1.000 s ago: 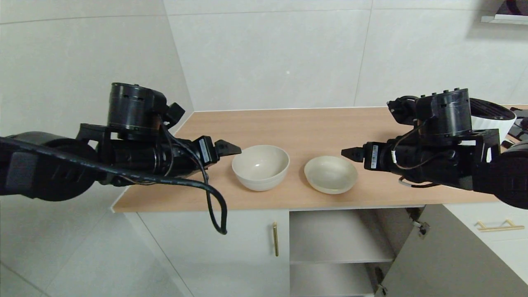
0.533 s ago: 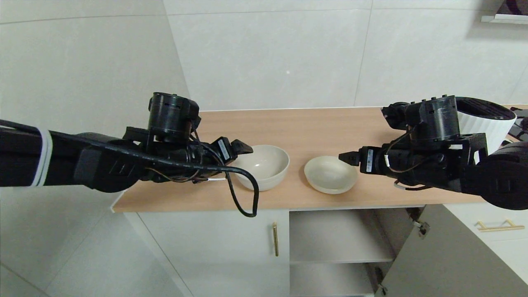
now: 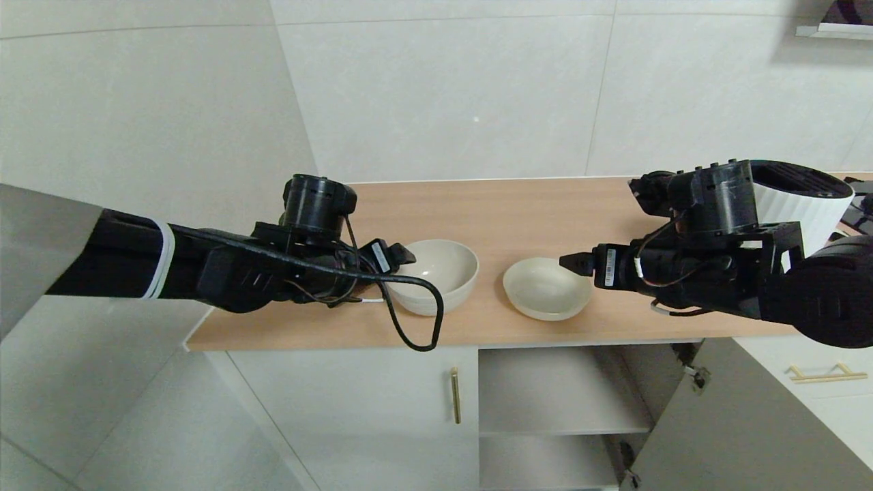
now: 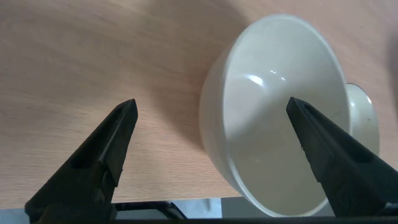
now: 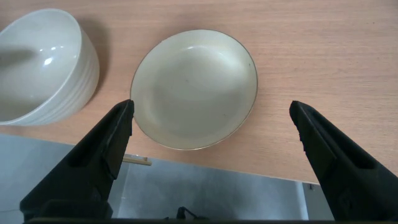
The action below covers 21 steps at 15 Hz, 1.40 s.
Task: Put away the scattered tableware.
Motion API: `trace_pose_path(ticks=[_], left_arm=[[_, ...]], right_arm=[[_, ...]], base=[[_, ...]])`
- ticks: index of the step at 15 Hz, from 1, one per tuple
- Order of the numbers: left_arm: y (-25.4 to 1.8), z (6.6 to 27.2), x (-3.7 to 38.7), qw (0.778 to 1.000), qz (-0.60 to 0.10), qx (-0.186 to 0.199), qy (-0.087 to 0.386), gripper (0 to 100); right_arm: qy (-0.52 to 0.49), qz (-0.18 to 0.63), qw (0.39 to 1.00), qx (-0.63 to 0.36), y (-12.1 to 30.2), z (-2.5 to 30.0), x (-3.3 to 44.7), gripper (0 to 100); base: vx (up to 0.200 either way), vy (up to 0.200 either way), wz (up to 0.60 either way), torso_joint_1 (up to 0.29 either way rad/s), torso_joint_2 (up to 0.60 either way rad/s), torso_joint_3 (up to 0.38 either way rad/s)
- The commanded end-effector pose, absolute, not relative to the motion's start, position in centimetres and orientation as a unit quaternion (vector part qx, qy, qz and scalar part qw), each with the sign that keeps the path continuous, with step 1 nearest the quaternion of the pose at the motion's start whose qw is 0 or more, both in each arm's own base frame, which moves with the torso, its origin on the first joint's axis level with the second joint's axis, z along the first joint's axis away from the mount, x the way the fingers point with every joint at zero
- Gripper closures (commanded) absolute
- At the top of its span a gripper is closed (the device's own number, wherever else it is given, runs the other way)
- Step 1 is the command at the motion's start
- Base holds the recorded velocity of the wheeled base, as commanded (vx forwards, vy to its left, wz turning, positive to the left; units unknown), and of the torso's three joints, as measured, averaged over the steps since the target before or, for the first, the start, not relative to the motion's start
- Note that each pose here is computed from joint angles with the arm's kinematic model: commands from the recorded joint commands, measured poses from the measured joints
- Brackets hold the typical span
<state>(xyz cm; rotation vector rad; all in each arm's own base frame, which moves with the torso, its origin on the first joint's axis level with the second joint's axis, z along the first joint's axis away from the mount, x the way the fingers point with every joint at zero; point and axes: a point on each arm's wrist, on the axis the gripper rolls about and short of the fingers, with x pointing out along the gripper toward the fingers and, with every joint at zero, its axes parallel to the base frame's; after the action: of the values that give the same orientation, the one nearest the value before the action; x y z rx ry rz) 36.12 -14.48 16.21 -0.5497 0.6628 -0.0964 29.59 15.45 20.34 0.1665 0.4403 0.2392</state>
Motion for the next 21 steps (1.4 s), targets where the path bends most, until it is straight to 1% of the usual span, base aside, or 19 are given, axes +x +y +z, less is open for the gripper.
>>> trace_pose_path(ticks=[1, 8, 9, 16, 19, 21], left_arm=[[-14.5, 16.0, 36.2, 0.907, -0.046, -0.266, 0.323, 0], [-14.6, 15.8, 36.1, 0.907, -0.045, -0.262, 0.326, 0], [-14.5, 15.9, 36.1, 0.907, -0.045, -0.262, 0.326, 100], [-14.5, 16.2, 35.9, 0.908, -0.048, -0.263, 0.323, 100], [-14.5, 16.6, 35.7, 0.909, -0.05, -0.265, 0.319, 100], [-14.4, 17.3, 35.3, 0.91, -0.054, -0.266, 0.314, 100]], right_arm=[[0.217, 0.119, 0.965, 0.082, 15.4, 20.4, 29.5, 0], [0.218, 0.119, 0.965, 0.082, 15.5, 20.3, 29.5, 0], [0.217, 0.119, 0.965, 0.082, 15.5, 20.4, 29.5, 0], [0.222, 0.118, 0.965, 0.08, 15.7, 20.1, 29.7, 0], [0.224, 0.092, 0.968, 0.072, 16.0, 19.5, 30.5, 0], [0.225, 0.082, 0.968, 0.069, 16.3, 19.0, 31.1, 0]], base=[[0.0, 0.0, 0.0, 0.0, 0.0, 0.0], [0.0, 0.0, 0.0, 0.0, 0.0, 0.0], [0.0, 0.0, 0.0, 0.0, 0.0, 0.0], [0.0, 0.0, 0.0, 0.0, 0.0, 0.0], [0.0, 0.0, 0.0, 0.0, 0.0, 0.0], [0.0, 0.0, 0.0, 0.0, 0.0, 0.0]])
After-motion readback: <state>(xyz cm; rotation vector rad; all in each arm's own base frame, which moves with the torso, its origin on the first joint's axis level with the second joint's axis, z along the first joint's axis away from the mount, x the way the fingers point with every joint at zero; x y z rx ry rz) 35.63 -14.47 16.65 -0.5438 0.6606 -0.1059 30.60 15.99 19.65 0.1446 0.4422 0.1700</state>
